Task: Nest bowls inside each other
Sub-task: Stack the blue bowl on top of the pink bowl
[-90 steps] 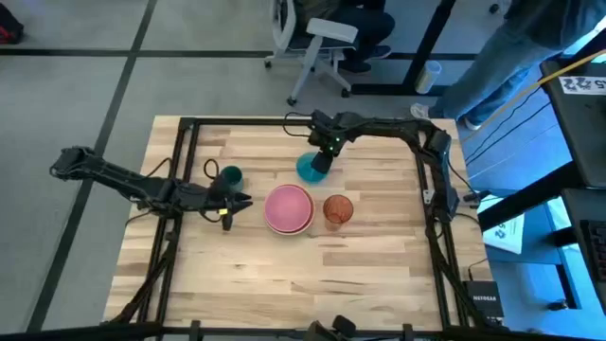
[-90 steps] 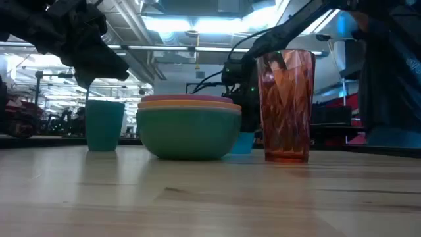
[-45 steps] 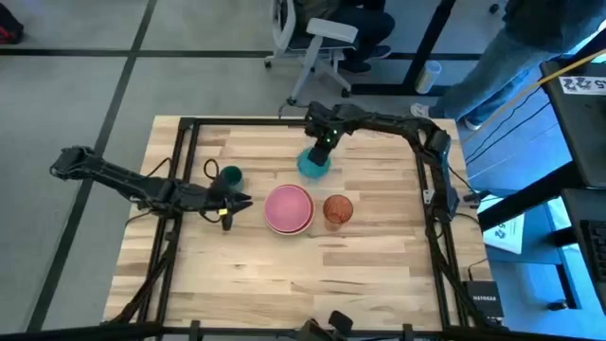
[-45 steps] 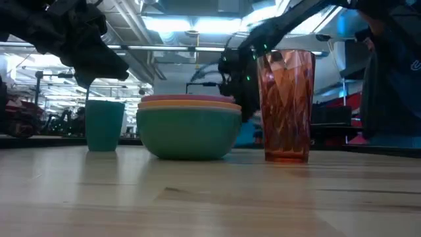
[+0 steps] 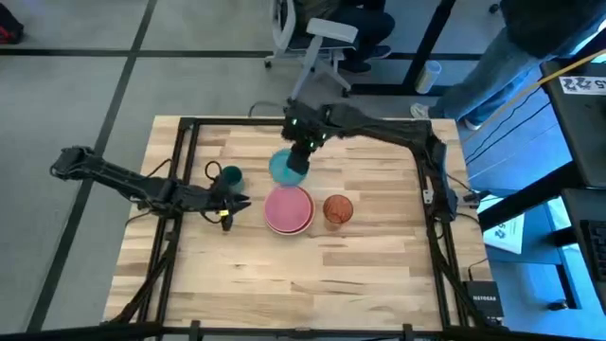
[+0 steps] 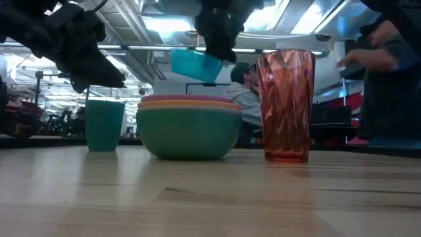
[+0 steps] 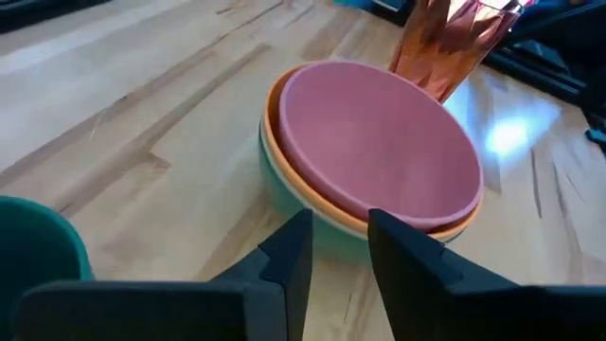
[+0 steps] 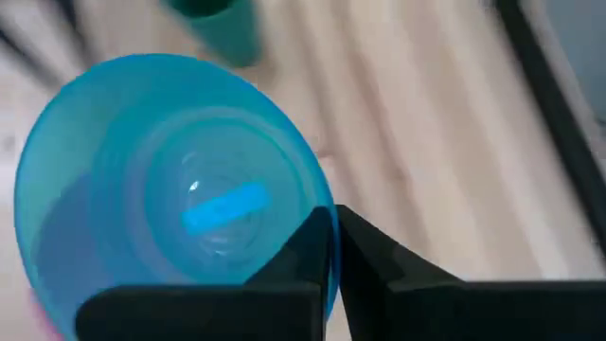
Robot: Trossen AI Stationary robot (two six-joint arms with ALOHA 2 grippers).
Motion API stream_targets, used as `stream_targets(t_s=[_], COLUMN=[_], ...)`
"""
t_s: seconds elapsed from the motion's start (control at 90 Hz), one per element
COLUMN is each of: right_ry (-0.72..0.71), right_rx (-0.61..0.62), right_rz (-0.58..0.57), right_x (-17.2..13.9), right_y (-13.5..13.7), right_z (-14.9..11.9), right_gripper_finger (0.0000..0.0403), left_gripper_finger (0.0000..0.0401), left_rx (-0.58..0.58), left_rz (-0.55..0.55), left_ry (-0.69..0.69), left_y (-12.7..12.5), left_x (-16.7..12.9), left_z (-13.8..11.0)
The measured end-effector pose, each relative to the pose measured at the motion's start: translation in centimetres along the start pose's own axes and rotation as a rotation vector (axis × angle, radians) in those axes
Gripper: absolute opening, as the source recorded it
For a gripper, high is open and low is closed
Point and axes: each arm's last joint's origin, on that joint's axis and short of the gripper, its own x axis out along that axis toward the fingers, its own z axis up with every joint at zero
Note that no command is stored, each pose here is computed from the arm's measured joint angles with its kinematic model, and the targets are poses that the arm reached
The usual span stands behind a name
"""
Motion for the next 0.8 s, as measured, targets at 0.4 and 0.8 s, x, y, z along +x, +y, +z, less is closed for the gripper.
stream_targets(t_s=[0.4, 0.8], right_ry=[0.179, 0.278], right_rx=[-0.077, -0.024], right_rz=[0.054, 0.053], right_x=[7.1, 10.4], right_y=[5.5, 4.3], right_z=[-1.7, -2.7], right_gripper_finger=[0.0000, 0.0016], left_gripper_finger=[0.0088, 0.0088], left_rx=[-0.037, -0.010], left_rz=[-0.012, -0.052], left_ry=[-0.001, 0.004], left_y=[-0.2, -1.0], left_x=[-0.1, -0.5], left_z=[0.0, -0.4])
